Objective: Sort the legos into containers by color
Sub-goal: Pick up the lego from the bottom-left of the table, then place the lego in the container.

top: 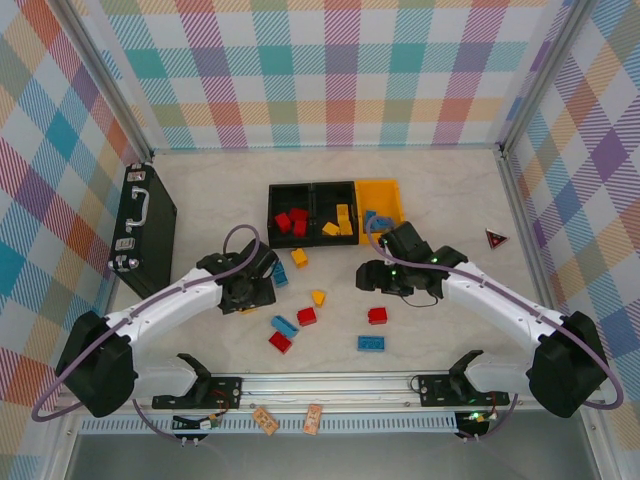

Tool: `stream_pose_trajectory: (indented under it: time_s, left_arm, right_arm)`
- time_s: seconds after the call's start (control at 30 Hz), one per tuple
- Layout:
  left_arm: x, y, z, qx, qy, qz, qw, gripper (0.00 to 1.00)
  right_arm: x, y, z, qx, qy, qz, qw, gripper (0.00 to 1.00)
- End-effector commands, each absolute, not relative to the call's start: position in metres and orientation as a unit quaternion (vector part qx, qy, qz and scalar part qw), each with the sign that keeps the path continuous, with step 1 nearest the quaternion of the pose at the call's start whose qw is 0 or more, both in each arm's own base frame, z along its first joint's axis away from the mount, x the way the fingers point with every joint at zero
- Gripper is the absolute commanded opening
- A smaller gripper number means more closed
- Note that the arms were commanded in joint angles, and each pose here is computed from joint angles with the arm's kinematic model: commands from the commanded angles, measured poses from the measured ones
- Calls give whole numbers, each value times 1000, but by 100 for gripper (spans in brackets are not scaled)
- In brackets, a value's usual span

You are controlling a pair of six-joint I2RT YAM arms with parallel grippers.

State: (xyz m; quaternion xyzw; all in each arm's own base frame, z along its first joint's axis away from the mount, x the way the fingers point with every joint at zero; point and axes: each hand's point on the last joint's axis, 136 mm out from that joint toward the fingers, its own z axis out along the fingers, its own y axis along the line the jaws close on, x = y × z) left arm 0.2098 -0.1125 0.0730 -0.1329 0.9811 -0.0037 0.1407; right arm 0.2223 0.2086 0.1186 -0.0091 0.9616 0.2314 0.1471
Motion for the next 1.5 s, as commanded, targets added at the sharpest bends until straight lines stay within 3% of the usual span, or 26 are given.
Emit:
stream_pose_trajectory:
  time_s: [0.0, 0.2, 0.47, 0.57, 0.67, 0.77, 1.07, 1.47]
  left_arm:
    - [214, -107, 59, -165, 976, 5, 142, 75]
    - [221, -98, 47, -171, 974, 31, 144, 74]
    - [222, -90, 30, -182, 974, 37, 126, 66]
    - [222, -91, 26, -183, 975, 33, 122, 58]
    - [223, -94, 26, -179, 976, 30, 122, 41]
    - [226, -96, 32, -174, 976, 26, 125, 32]
    - [254, -125, 79, -136, 978, -20, 158, 29]
    - [327, -197, 133, -68, 974, -67, 204, 29]
  right_arm:
    - [220, 208, 114, 1, 962, 237, 139, 64]
    - [217, 205, 112, 4, 962, 234, 139, 64]
    - [220, 206, 112, 5, 962, 233, 140, 64]
    - [221, 207, 112, 5, 963, 233, 138, 64]
    - [221, 208, 112, 4, 962, 234, 137, 64]
    - [221, 208, 113, 4, 962, 235, 139, 64]
    - [222, 208, 121, 7, 957, 247, 152, 64]
    - [234, 207, 138, 14, 950, 256, 181, 65]
